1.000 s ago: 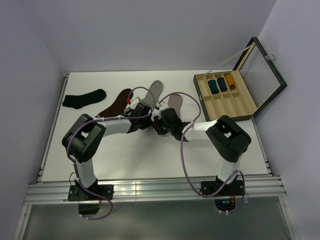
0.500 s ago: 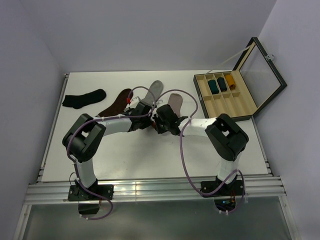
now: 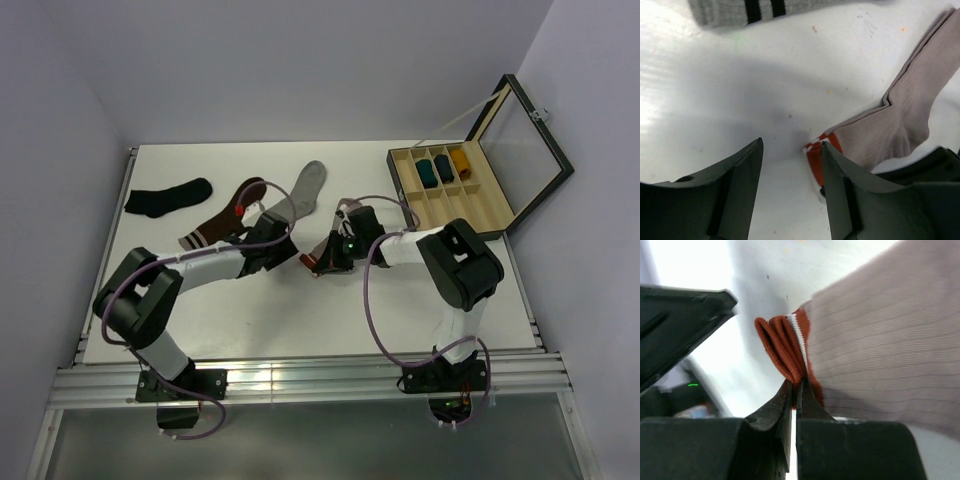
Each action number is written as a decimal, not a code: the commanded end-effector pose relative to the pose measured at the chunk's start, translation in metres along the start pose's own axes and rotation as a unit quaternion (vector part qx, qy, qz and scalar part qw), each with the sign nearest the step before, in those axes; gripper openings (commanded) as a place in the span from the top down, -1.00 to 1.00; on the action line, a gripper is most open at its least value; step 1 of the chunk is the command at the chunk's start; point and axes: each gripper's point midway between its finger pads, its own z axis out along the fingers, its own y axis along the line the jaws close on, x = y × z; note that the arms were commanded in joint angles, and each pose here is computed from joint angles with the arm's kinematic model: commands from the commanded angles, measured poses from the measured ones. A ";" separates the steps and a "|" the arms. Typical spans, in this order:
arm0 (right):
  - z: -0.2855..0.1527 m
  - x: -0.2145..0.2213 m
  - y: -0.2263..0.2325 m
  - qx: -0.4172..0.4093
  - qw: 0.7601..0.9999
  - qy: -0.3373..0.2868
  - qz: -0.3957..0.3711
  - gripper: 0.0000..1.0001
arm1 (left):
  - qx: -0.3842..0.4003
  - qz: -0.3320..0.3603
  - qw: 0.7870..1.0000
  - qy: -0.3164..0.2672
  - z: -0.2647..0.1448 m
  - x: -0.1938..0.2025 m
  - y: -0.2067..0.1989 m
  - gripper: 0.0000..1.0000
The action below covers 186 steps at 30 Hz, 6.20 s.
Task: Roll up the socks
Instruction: Roll the sock at the center of the board.
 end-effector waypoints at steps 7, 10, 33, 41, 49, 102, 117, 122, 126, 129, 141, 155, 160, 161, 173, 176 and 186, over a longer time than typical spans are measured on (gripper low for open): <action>-0.007 0.014 -0.011 -0.077 0.979 0.026 0.185 1.00 | 0.065 -0.043 0.997 0.013 -0.032 0.011 -0.007 -0.20; -0.006 0.015 -0.016 -0.074 0.975 0.027 0.205 1.00 | 0.081 -0.039 0.996 0.025 -0.029 0.020 -0.016 -0.20; -0.004 0.018 -0.032 -0.064 0.971 0.025 0.230 1.00 | 0.071 -0.033 0.995 0.070 0.006 0.048 -0.023 0.05; -0.004 0.017 -0.033 -0.058 0.972 0.023 0.227 1.00 | 0.050 -0.025 0.995 0.079 0.010 0.052 -0.014 0.26; -0.013 0.010 -0.032 -0.029 0.982 0.007 0.184 0.78 | 0.040 -0.010 0.995 0.087 0.014 0.056 -0.015 0.52; 0.005 0.010 0.020 0.154 0.904 -0.162 -0.365 0.15 | -0.026 0.115 0.989 0.094 0.010 0.046 -0.015 0.82; 0.025 0.011 0.007 0.150 0.912 -0.114 -0.364 0.17 | -0.054 0.075 0.993 0.076 0.016 0.021 0.004 0.81; 0.031 -0.001 0.015 0.137 0.910 -0.110 -0.375 0.14 | -0.065 0.057 0.994 0.058 0.016 0.003 0.015 0.82; 0.026 -0.005 0.026 0.123 0.911 -0.115 -0.376 0.10 | -0.068 0.051 0.995 0.053 0.016 0.001 0.019 0.82; 0.009 0.002 0.028 0.114 0.917 -0.128 -0.360 0.03 | -0.057 0.044 0.996 0.060 0.016 0.006 0.019 0.81; -0.031 -0.013 0.050 0.102 0.923 -0.218 -0.302 -0.03 | -0.031 0.074 0.994 0.073 0.015 0.016 0.004 0.80; -0.007 -0.034 0.068 0.096 0.911 -0.236 -0.323 -0.02 | -0.029 0.092 0.993 0.073 0.004 0.017 0.007 0.80; 0.005 -0.031 0.061 0.104 0.911 -0.221 -0.332 -0.02 | -0.026 0.092 0.992 0.076 0.005 0.018 0.005 0.80; 0.007 -0.029 0.059 0.103 0.912 -0.216 -0.334 -0.02 | -0.028 0.091 0.992 0.077 0.006 0.018 0.006 0.80; 0.024 -0.007 0.048 0.104 0.919 -0.176 -0.336 0.11 | -0.028 0.098 0.992 0.078 0.004 0.017 0.003 0.80; 0.029 -0.001 0.042 0.106 0.923 -0.167 -0.331 0.13 | -0.027 0.096 0.992 0.079 0.004 0.017 0.003 0.80; 0.031 0.001 0.026 0.136 0.925 -0.168 -0.312 0.19 | -0.027 0.087 0.992 0.083 0.004 0.019 0.003 0.80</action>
